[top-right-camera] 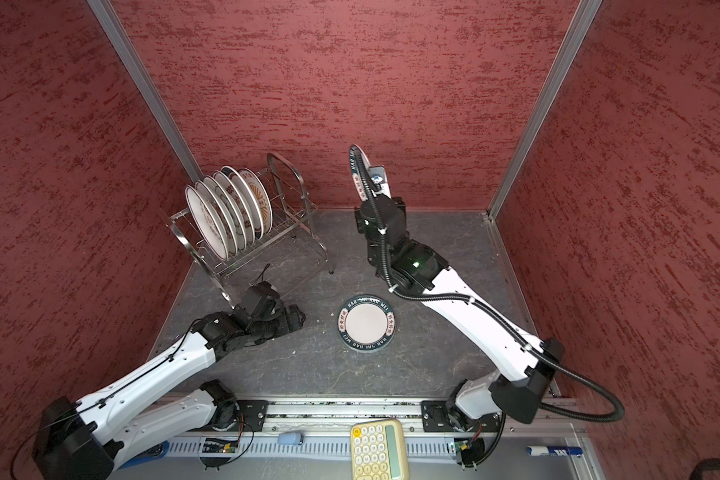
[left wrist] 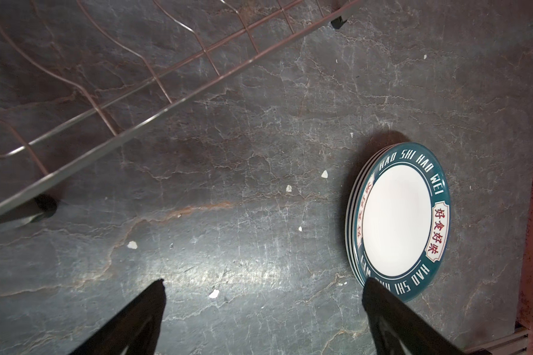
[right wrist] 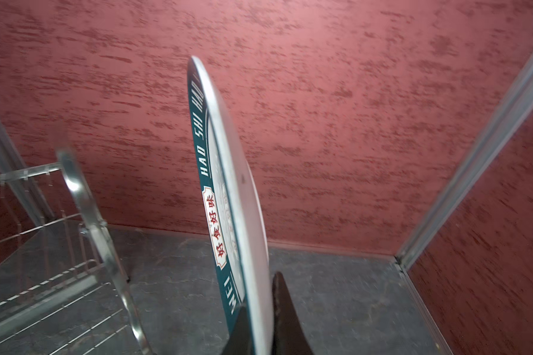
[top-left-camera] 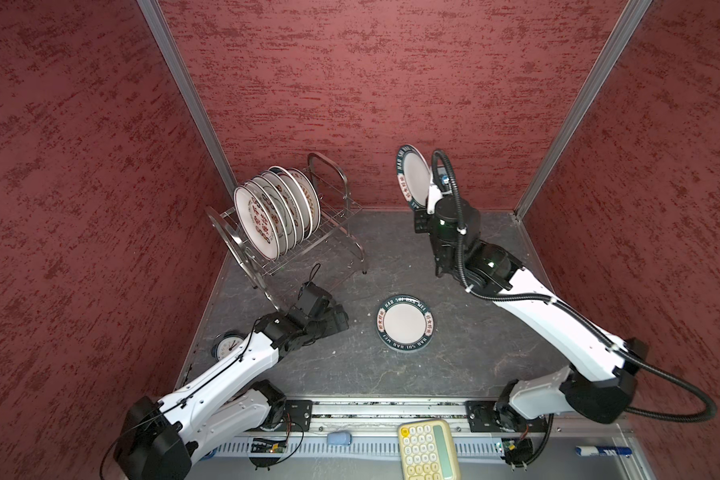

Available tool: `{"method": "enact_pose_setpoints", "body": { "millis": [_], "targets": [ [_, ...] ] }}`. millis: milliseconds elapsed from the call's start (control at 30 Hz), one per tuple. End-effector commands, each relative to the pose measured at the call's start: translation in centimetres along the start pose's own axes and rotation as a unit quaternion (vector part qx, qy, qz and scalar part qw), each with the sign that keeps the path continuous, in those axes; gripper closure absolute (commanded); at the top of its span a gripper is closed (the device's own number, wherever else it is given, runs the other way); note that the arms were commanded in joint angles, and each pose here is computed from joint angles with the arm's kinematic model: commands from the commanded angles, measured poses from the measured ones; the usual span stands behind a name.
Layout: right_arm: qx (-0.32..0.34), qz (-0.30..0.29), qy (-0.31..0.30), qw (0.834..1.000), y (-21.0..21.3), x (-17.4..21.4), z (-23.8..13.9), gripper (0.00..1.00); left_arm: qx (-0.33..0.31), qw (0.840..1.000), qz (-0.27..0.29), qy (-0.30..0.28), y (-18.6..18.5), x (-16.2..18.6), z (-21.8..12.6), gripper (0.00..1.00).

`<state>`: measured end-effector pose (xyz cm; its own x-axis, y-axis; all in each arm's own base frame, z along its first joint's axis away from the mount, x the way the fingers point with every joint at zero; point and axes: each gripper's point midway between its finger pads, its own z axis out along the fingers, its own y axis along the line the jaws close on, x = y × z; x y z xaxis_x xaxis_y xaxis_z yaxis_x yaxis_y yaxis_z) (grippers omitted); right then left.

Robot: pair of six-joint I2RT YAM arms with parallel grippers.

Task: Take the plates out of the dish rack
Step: 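Lift the green-rimmed plate out of the rack with the right gripper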

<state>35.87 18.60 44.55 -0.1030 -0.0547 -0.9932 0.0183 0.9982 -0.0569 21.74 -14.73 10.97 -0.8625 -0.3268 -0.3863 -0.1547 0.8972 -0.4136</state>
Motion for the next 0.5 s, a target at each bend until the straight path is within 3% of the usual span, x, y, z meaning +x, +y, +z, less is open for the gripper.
{"method": "enact_pose_setpoints", "body": {
  "millis": [0, 233, 467],
  "targets": [
    [0.039, 0.079, 0.004, 0.996, -4.6, 1.5, -2.1, 1.0, 0.042, 0.999, 0.014, -0.02, -2.7, -1.4, -0.3, 0.0],
    [-0.007, 0.161, 0.112, 0.981, -7.4, 10.4, -5.7, 1.0, 0.099, 0.995, 0.025, -0.018, -6.0, -1.7, 0.7, 0.01],
    [-0.093, 0.244, 0.214, 0.941, -5.7, 17.7, -8.5, 1.0, 0.131, 0.991, 0.024, -0.013, -8.6, -1.8, 1.8, 0.01]
  ]
}}
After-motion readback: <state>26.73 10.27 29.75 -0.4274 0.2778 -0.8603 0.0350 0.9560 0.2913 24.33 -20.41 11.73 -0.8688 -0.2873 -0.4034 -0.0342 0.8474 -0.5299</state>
